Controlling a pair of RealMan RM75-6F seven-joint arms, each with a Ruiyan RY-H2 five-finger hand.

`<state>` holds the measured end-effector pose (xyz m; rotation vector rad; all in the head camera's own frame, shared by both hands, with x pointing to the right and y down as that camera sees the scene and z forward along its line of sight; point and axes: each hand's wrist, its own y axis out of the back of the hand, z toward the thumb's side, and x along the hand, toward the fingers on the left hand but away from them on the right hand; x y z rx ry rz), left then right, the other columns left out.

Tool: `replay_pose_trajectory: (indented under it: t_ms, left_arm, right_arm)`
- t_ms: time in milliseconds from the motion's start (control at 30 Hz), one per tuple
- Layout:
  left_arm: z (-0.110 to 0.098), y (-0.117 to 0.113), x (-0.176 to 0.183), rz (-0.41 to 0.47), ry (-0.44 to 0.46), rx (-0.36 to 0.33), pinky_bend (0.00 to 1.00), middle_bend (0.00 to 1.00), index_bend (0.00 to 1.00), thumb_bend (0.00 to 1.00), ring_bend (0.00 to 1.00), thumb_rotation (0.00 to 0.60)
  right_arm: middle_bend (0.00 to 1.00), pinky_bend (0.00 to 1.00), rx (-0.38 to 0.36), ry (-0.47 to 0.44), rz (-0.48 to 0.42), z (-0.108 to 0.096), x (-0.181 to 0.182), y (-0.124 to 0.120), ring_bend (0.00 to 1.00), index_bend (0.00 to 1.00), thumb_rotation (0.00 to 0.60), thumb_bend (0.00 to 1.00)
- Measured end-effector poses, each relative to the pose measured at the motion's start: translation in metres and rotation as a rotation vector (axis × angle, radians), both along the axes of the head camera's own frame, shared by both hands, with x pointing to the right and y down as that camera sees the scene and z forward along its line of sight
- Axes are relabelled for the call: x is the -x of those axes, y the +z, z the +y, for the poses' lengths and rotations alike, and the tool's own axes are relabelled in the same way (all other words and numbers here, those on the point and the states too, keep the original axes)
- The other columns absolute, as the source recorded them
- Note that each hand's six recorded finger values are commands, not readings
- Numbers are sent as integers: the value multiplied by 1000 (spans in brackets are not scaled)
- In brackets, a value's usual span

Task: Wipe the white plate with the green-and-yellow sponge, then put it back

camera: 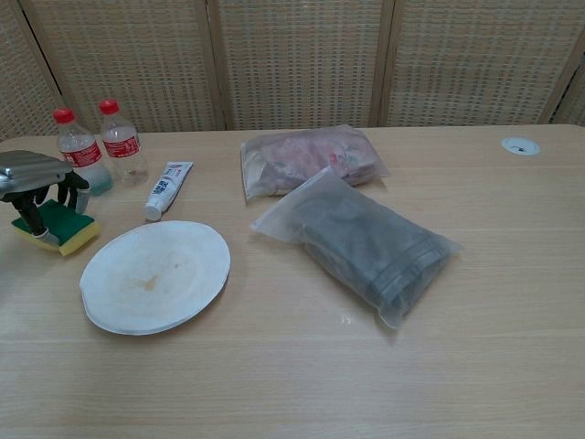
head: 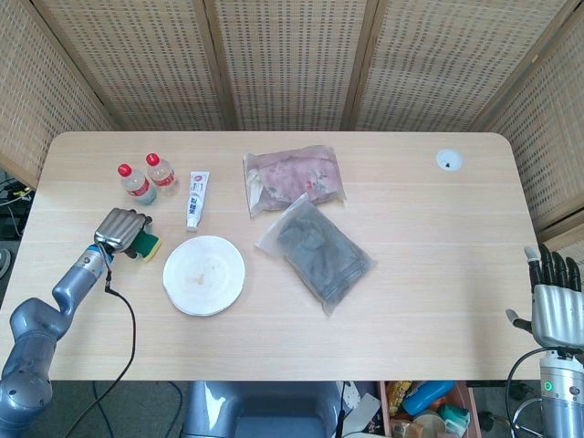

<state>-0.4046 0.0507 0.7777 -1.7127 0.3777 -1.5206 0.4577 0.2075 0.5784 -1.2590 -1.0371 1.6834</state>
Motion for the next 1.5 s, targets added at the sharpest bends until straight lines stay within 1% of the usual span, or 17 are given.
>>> replay_pose_trajectory:
  t_ms: [133,233,300,367,433,467,567,667,700,767,833,867,967,1100,1233,1500]
  left_arm:
    - [-4,-8,-4,76,-36,-26,473,488,577,103,387,600]
    - [-8,-17,-10,162,-59,-52,473,489,578,103,387,600]
    - [-10,-25,-16,245,-76,-67,473,489,578,103,387,600]
    - [-8,-34,-23,352,-104,-69,473,488,578,104,387,600]
    - [-5,-40,-30,459,-138,-55,473,488,578,104,387,600]
    - [-1,-44,-36,536,-164,-38,473,488,578,104,387,600]
    - [10,-52,-49,707,-226,16,473,488,578,103,387,600]
    - [22,-57,-59,818,-269,74,473,488,578,103,387,600]
    - [26,-58,-62,838,-279,92,473,488,578,103,387,600]
    - [35,-59,-68,868,-299,133,473,488,579,103,387,600]
    - [43,-57,-72,879,-319,171,473,488,579,103,387,600]
    - [49,-55,-73,878,-333,197,473,488,579,103,387,600]
    - [62,-47,-75,864,-371,245,473,488,579,103,387,600]
    - [75,-36,-80,857,-419,294,472,488,579,103,387,600]
    - [84,-25,-84,833,-432,312,472,488,579,103,387,600]
    - [87,-11,-84,799,-451,291,472,488,580,103,387,600]
  right_arm:
    - [0,0,-6,-4,-6,0,1,-2,0,0,600,0]
    - [0,0,-8,-6,-9,1,2,-4,0,0,600,0]
    - [0,0,-11,-6,-12,1,2,-5,0,0,600,0]
    - [0,0,-16,-4,-17,1,2,-8,0,0,600,0]
    - [0,0,-19,-5,-21,2,2,-9,0,0,600,0]
    - [0,0,-19,-5,-23,2,2,-10,0,0,600,0]
    - [0,0,-21,-8,-28,3,3,-11,0,0,600,0]
    - [0,0,-21,-11,-34,3,4,-12,0,0,600,0]
    - [0,0,-21,-13,-35,3,5,-12,0,0,600,0]
    - [0,0,-20,-15,-39,4,6,-13,0,0,600,0]
    - [0,0,-21,-18,-42,4,7,-13,0,0,600,0]
    - [0,0,-22,-18,-45,4,7,-14,0,0,600,0]
    - [0,0,-23,-18,-48,4,6,-15,0,0,600,0]
    - [0,0,-27,-12,-54,4,5,-17,0,0,600,0]
    - [0,0,-28,-9,-59,5,4,-18,0,0,600,0]
    - [0,0,-26,-3,-63,4,2,-19,0,0,600,0]
